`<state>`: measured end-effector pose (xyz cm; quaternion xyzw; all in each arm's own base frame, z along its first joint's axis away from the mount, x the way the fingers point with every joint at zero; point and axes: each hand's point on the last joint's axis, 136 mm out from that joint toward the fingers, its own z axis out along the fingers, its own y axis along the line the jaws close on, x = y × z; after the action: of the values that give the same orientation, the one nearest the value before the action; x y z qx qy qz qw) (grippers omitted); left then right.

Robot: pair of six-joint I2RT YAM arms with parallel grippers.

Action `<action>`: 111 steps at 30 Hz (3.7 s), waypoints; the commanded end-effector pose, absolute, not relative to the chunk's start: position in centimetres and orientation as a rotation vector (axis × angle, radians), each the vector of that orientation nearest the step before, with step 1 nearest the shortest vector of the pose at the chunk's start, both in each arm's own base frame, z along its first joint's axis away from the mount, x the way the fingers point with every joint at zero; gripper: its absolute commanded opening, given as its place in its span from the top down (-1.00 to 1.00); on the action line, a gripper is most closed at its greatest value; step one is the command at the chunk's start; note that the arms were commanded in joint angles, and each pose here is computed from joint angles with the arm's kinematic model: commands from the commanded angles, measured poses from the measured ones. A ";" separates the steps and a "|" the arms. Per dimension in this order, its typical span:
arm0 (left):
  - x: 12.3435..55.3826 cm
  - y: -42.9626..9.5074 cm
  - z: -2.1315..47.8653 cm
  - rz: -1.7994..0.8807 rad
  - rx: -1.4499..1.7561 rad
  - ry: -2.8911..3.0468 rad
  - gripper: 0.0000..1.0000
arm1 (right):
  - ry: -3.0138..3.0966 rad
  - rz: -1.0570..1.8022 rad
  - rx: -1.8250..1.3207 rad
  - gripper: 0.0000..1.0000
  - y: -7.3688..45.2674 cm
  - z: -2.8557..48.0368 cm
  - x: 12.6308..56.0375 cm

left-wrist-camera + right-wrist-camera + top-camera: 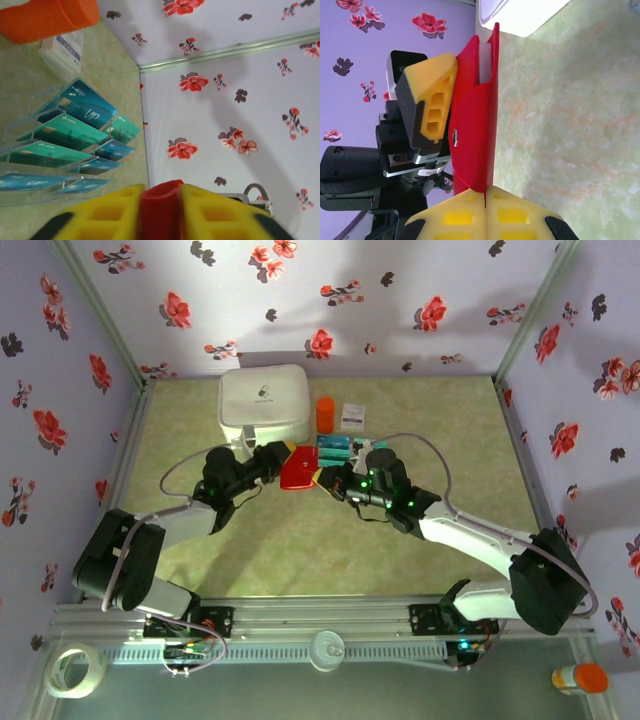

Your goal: Put the credit cards into the card holder

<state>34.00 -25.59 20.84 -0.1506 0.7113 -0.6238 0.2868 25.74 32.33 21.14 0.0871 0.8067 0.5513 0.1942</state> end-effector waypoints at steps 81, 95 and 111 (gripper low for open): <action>33.9 -24.9 26.4 -1.663 -0.516 1.721 1.00 | 2.003 1.372 0.211 -0.52 30.1 24.7 28.5; 34.6 -25.5 27.6 -1.808 -0.557 1.601 1.00 | 1.975 1.533 0.306 -0.04 30.6 22.1 30.7; 34.8 -25.9 27.1 -1.844 -0.569 1.586 1.00 | 1.835 1.735 0.359 0.12 30.1 23.2 30.9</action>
<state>35.02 -25.73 25.99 -0.2242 0.6213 -0.6839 0.3098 31.05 29.84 21.50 0.1420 0.7198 0.6134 0.2924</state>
